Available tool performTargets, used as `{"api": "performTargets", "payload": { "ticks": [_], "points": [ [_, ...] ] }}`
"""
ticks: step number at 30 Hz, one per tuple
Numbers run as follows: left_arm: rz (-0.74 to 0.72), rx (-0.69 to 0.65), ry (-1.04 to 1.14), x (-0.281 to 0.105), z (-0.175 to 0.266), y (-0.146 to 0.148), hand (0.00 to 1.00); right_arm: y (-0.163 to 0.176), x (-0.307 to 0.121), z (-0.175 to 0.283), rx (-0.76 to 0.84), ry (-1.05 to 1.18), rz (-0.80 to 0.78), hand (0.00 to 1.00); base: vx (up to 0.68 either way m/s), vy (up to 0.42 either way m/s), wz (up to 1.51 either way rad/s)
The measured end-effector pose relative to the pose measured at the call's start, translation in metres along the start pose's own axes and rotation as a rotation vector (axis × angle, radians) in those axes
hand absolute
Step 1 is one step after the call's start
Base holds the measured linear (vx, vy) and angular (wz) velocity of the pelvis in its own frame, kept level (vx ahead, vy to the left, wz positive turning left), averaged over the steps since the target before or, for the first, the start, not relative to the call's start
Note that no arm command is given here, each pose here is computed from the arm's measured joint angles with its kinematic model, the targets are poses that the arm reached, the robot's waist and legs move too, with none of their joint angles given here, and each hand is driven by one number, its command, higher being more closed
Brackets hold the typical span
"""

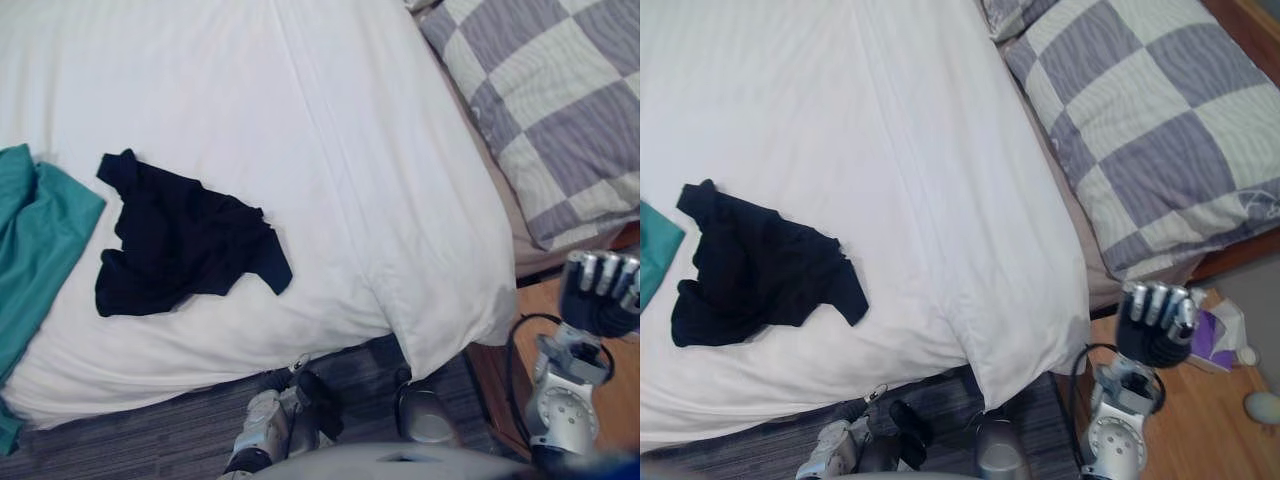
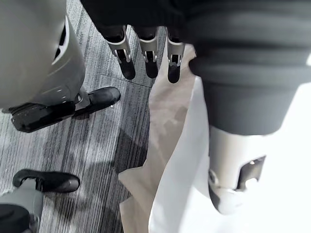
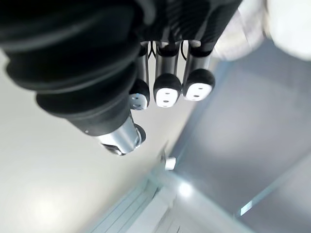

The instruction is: Tidy the bed and pick cloth on bed and put in laundry

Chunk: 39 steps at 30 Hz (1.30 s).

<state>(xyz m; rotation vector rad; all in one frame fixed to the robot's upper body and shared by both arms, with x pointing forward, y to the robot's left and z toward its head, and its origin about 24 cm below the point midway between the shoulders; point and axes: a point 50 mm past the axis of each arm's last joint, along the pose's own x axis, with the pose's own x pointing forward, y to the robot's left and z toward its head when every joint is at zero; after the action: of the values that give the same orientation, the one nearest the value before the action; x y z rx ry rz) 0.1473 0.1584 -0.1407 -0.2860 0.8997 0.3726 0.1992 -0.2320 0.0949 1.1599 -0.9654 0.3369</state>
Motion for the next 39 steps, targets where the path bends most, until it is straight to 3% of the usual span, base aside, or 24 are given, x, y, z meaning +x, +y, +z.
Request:
{"api": "performTargets", "payload": {
  "ticks": [14,21,29,34,36,38,39],
  "points": [
    [-0.096,0.083,-0.124,0.009,0.043,-0.023,0.0,0.005,0.126,-0.014,0.077,-0.223,0.06,1.0,-0.1,-0.029,0.21],
    [-0.107,-0.009,-0.216,0.011,0.079,-0.045,0.0,0.02,0.163,-0.033,0.159,-0.25,0.139,1.0,-0.04,-0.04,-0.09],
    [-0.111,-0.065,-0.215,0.008,0.083,-0.064,0.0,0.013,0.155,-0.055,0.198,-0.209,0.108,1.0,-0.01,-0.042,-0.1],
    [-0.041,-0.191,-0.166,0.011,0.083,-0.055,0.0,-0.019,0.108,-0.043,0.104,-0.184,-0.006,1.0,-0.01,0.011,-0.15],
    [-0.023,-0.227,-0.157,0.011,0.083,-0.052,0.0,-0.041,0.076,-0.021,0.026,-0.204,-0.107,1.0,-0.01,0.02,-0.1],
    [-0.021,-0.259,-0.143,0.012,0.085,-0.051,0.0,-0.089,0.009,0.001,-0.068,-0.183,-0.471,1.0,-0.02,0.011,-0.15],
    [-0.02,-0.264,-0.14,0.012,0.086,-0.052,0.0,-0.097,-0.012,0.005,-0.078,-0.183,-0.565,1.0,-0.02,-0.006,-0.18]
  ]
}}
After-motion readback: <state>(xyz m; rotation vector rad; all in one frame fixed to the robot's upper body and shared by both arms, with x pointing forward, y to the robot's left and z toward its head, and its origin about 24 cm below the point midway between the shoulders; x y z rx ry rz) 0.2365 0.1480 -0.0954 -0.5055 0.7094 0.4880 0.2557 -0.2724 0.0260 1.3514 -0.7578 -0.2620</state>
